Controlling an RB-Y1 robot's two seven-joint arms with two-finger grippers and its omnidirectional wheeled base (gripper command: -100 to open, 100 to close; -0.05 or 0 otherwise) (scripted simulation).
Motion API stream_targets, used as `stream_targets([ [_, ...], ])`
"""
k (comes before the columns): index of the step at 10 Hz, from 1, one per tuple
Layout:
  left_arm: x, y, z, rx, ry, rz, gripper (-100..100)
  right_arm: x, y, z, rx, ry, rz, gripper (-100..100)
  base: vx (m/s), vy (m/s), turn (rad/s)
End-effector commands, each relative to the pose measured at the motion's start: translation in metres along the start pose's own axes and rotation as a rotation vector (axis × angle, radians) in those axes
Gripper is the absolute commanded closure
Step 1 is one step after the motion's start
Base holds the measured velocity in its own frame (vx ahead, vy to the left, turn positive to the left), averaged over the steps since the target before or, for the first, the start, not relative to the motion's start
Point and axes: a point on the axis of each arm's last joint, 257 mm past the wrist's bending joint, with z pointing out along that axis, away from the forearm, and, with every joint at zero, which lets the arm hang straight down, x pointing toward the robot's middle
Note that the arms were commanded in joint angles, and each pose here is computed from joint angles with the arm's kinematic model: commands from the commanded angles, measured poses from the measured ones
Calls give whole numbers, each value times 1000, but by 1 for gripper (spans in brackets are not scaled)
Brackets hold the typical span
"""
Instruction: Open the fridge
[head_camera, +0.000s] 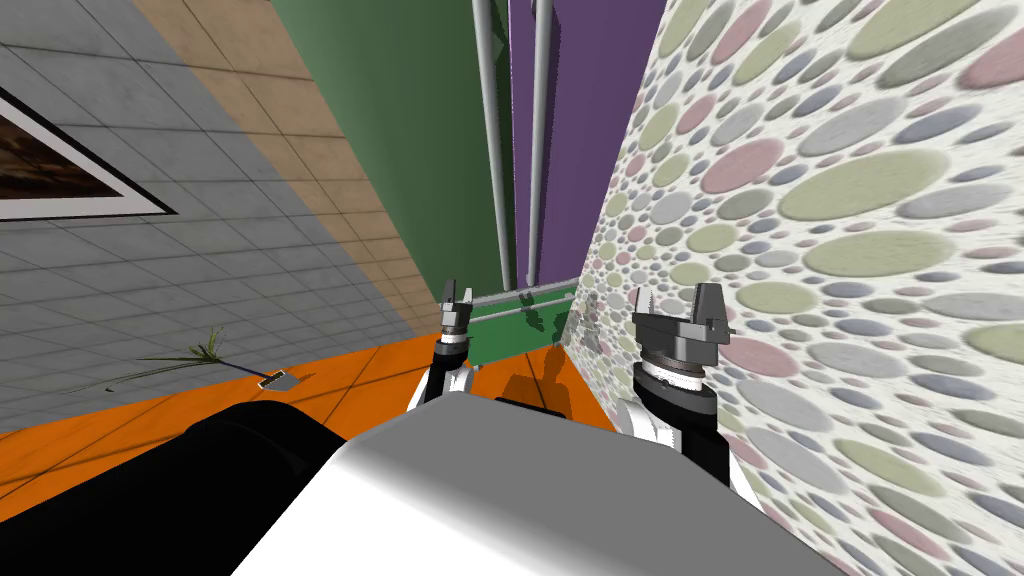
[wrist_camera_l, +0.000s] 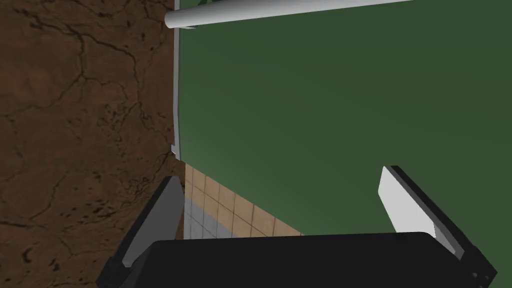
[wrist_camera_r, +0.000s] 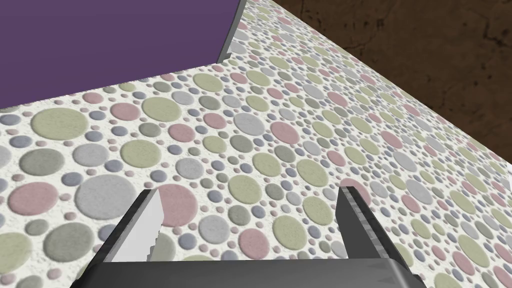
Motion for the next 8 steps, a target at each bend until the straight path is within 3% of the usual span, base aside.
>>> stream_targets([
  [1,0,0,0,0,0,0,0,0,0,0,0,0,0,0,0,0,0],
  [8,0,0,0,0,0,0,0,0,0,0,0,0,0,0,0,0,0],
])
